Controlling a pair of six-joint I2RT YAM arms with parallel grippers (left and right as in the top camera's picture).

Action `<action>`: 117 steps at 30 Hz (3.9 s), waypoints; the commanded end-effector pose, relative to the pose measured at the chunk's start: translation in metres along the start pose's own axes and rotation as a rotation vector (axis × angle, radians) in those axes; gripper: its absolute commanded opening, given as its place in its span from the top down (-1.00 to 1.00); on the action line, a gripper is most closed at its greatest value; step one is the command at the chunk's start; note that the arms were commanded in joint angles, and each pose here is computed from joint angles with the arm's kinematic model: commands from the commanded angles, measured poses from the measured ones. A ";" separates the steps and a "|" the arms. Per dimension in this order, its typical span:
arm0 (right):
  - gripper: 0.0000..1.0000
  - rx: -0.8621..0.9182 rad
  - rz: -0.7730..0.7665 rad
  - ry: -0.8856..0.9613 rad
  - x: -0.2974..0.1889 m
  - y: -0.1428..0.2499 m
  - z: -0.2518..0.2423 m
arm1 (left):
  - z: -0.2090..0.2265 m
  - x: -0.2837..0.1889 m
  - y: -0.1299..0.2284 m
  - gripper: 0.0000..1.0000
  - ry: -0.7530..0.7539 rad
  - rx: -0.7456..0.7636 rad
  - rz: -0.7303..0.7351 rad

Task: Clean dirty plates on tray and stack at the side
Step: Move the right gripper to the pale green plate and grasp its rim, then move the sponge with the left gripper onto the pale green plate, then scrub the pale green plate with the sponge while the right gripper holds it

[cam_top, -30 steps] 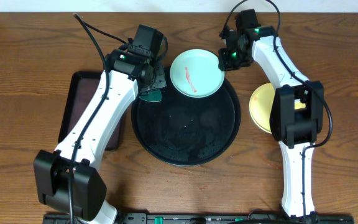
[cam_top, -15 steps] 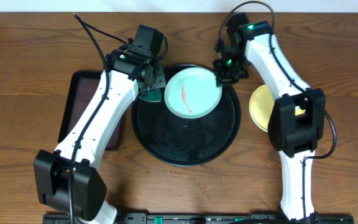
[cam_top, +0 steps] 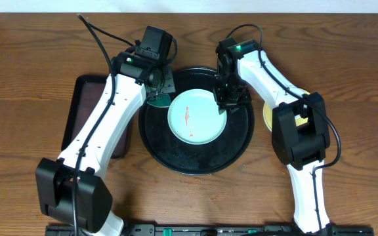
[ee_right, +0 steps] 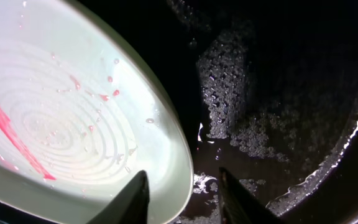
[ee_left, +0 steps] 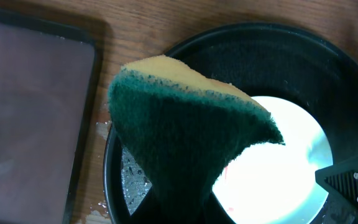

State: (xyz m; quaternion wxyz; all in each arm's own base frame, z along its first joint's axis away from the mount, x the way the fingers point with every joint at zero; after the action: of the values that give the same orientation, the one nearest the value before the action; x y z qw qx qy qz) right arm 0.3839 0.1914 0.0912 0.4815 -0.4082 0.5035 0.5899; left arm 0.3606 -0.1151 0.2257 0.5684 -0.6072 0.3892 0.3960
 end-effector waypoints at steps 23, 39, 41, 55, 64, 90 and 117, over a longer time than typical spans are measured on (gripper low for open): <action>0.98 -0.003 -0.015 0.008 0.044 0.007 -0.004 | -0.021 0.060 0.016 0.85 0.044 0.072 0.140; 0.97 -0.001 -0.012 0.008 0.053 0.009 -0.007 | -0.059 0.137 0.069 0.85 0.187 0.183 0.447; 0.97 -0.001 -0.013 0.008 0.053 0.009 -0.007 | -0.063 0.135 0.071 0.85 0.233 0.172 0.471; 0.97 -0.001 -0.014 0.007 0.053 0.009 -0.007 | -0.065 0.147 0.041 0.85 0.156 0.238 0.254; 0.97 -0.001 -0.013 0.008 0.053 0.009 -0.007 | -0.040 0.151 0.026 0.85 -0.110 0.197 0.137; 0.97 -0.001 -0.012 0.008 0.053 0.009 -0.007 | -0.078 0.148 0.037 0.85 0.019 0.248 0.141; 0.98 0.126 0.070 -0.256 0.068 0.006 -0.044 | -0.082 0.129 0.076 0.85 0.395 0.169 0.504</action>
State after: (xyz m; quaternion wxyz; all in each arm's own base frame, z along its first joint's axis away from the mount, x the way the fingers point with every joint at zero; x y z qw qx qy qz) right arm 0.3785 0.1701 0.0586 0.5814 -0.2723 0.4304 0.6345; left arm 0.3550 -0.1843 0.0850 0.4479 -0.5197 0.5946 0.4192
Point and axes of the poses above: each gripper's point midway between its finger pads, its own x axis out along the fingers, its own z axis along the line the jaws close on, y = z × x, the point moved 7 cm from there along -x, back along the fingers, and after that the axes turned 7 degrees about x, right-handed, at the moved point
